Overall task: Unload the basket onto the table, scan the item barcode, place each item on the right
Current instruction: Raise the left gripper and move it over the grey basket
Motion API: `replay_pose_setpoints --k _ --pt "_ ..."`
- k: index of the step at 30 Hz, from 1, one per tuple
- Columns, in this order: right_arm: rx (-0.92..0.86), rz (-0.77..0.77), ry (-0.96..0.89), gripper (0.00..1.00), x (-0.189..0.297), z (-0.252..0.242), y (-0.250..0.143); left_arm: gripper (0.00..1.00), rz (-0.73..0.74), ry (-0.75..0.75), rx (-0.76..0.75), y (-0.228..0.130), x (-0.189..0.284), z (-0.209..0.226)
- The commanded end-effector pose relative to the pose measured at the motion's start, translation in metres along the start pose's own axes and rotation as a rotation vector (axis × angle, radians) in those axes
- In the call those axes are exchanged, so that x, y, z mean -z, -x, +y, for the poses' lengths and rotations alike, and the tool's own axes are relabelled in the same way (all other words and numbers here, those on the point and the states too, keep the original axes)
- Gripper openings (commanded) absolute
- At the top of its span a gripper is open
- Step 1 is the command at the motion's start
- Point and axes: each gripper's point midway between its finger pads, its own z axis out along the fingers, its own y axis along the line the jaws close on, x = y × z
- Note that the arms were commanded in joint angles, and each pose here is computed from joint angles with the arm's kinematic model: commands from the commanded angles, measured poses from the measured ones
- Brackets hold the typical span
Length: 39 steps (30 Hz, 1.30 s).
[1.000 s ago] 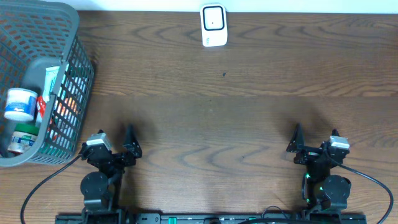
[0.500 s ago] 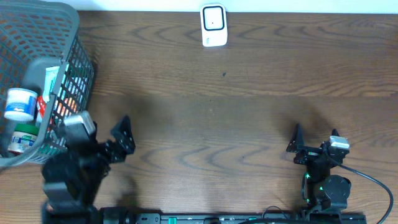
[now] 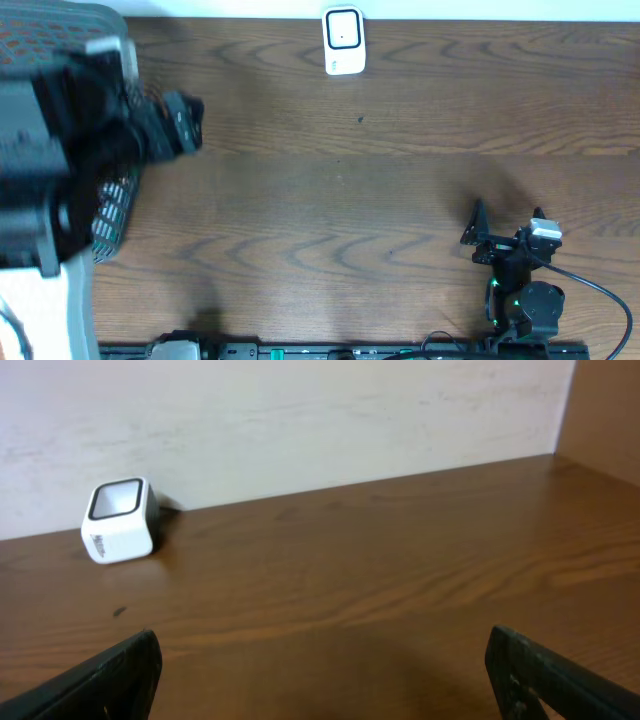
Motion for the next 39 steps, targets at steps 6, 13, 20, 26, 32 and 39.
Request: replay_pose_setpoints --k 6,13,20,26,32,39 --pt "0.015 0.004 -0.001 0.99 0.000 0.000 -0.001 0.80 -0.135 0.156 -0.081 0.056 0.001 0.025" --pt "0.015 0.004 -0.001 0.99 0.000 0.000 -0.001 0.07 -0.209 0.501 0.247 0.053 0.031 0.102" --pt "0.015 0.004 -0.001 0.99 0.000 0.000 -0.001 0.07 -0.250 0.669 0.463 0.040 0.060 0.157" --pt "0.015 0.004 -0.001 0.99 0.000 0.000 -0.001 0.16 -0.314 0.762 0.745 0.022 0.084 0.195" --pt "0.015 0.003 -0.001 0.99 0.000 0.000 -0.001 0.16 -0.339 0.817 0.887 0.007 0.096 0.214" --pt "0.015 0.004 -0.001 0.99 0.000 0.000 -0.001 0.16 -0.322 0.823 0.890 0.003 0.096 0.214"
